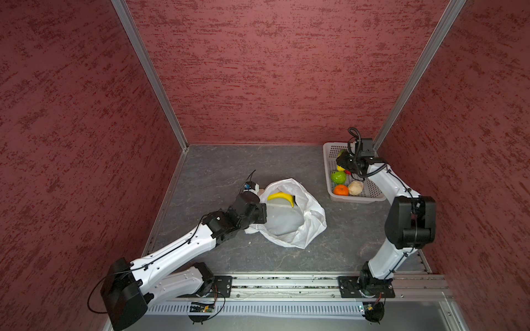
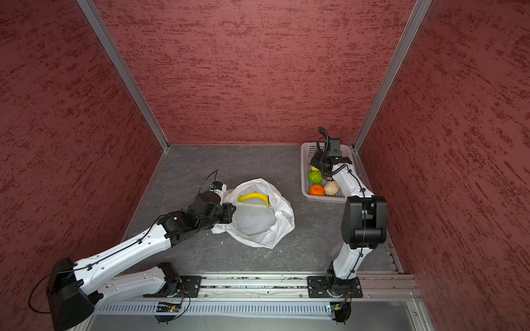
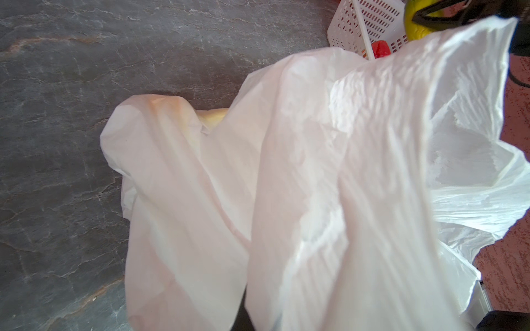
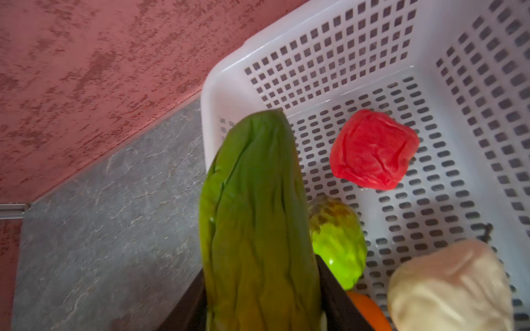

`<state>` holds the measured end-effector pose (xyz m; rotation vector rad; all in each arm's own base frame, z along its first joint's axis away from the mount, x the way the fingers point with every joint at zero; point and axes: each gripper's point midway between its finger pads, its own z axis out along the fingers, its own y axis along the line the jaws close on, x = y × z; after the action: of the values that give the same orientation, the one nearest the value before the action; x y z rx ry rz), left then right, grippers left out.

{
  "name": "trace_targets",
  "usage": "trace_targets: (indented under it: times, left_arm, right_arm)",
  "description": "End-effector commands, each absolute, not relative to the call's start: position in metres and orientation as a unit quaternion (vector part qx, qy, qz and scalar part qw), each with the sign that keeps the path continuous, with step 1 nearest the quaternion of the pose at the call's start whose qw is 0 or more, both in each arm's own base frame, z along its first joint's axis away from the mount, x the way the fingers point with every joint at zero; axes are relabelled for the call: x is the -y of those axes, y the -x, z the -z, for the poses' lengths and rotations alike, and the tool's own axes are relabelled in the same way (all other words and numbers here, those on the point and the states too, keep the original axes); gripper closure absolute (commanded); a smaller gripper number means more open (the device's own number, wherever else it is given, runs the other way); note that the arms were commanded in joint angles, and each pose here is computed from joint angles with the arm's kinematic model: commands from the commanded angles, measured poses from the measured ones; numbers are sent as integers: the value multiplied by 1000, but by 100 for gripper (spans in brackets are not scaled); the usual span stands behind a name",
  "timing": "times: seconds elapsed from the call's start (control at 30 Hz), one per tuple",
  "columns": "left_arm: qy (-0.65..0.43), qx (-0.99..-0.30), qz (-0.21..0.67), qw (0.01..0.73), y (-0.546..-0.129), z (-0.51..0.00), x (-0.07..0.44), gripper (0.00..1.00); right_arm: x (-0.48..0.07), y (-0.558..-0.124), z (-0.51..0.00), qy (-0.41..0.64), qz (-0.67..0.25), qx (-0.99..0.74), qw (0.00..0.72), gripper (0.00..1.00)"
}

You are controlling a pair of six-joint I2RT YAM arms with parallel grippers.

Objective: Untie the knot of the plastic bag and take out the fruit
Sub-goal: 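Carry the green-yellow fruit over the white basket and release it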

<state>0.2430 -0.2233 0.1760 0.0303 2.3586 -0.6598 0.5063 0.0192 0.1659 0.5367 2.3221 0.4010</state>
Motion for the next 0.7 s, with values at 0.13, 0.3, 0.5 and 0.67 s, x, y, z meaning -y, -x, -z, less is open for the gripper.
trace_targets:
  times: [0.13, 0.3, 0.5, 0.67]
  left_arm:
    - [-4, -897, 262, 356, -250, -190, 228, 100]
    - [2, -897, 261, 357, -251, -190, 227, 100]
    - [2, -897, 260, 358, -252, -190, 228, 100]
    - [3, -896, 260, 360, -251, -191, 227, 100]
  right_arm:
    - [-14, -560, -157, -206, -170, -889, 371, 58]
    - [-14, -568, -135, -214, -170, -898, 345, 54]
    - [-12, -567, -119, -221, -161, -904, 327, 47]
    - [-11, -565, -122, -219, -158, -906, 327, 28]
